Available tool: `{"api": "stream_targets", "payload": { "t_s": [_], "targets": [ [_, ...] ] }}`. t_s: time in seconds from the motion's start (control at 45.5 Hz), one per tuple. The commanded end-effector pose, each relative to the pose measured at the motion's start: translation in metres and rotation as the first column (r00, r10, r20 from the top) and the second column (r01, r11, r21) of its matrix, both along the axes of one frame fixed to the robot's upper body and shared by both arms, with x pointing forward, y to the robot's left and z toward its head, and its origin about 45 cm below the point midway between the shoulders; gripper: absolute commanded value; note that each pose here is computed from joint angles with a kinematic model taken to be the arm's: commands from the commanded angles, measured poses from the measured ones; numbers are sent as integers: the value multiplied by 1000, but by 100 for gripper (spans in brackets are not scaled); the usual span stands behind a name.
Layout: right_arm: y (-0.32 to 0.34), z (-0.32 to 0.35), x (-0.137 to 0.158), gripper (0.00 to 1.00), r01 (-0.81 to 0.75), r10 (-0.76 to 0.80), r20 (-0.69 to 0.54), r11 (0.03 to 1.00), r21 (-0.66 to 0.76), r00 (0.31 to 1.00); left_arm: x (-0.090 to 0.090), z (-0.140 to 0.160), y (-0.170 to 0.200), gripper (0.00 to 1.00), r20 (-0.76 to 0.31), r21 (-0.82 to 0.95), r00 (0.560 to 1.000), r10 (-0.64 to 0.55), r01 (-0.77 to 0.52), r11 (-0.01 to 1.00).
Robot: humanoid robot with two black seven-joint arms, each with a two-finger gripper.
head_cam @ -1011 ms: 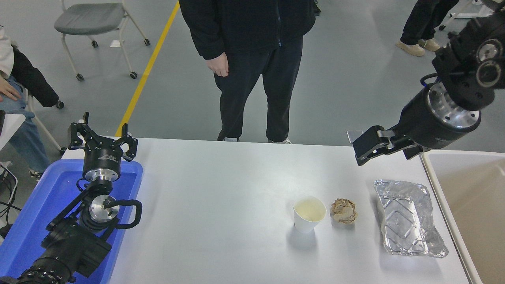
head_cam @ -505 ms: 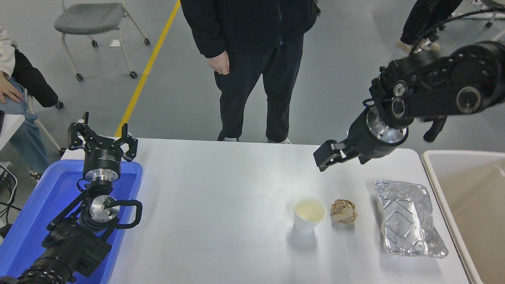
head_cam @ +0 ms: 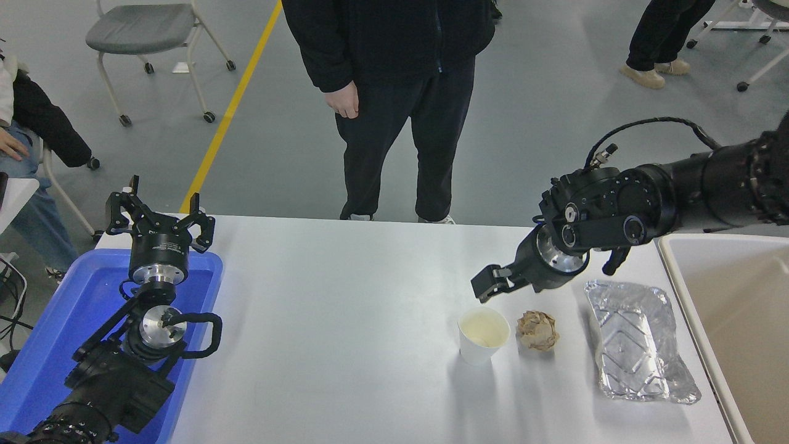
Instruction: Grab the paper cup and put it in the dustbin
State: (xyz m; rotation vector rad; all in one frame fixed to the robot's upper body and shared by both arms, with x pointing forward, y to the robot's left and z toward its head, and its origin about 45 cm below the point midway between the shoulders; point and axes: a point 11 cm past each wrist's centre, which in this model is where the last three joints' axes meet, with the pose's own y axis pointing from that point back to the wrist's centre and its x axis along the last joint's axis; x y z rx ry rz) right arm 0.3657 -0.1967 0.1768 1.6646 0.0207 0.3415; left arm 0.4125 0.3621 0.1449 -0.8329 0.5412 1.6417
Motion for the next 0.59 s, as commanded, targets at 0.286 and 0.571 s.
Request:
{"api": "stream_targets", "payload": {
  "t_s": [0.286, 0.571],
  "targets": [
    [-9, -38, -10, 100, 7, -7, -28, 1000, -1, 1000, 0, 0, 0, 99, 1, 0, 1000, 0, 0, 1000],
    [-10, -53, -10, 100, -6, 6, -6, 1000, -8, 1000, 0, 0, 0, 99, 1, 0, 1000, 0, 0, 1000]
  ]
}}
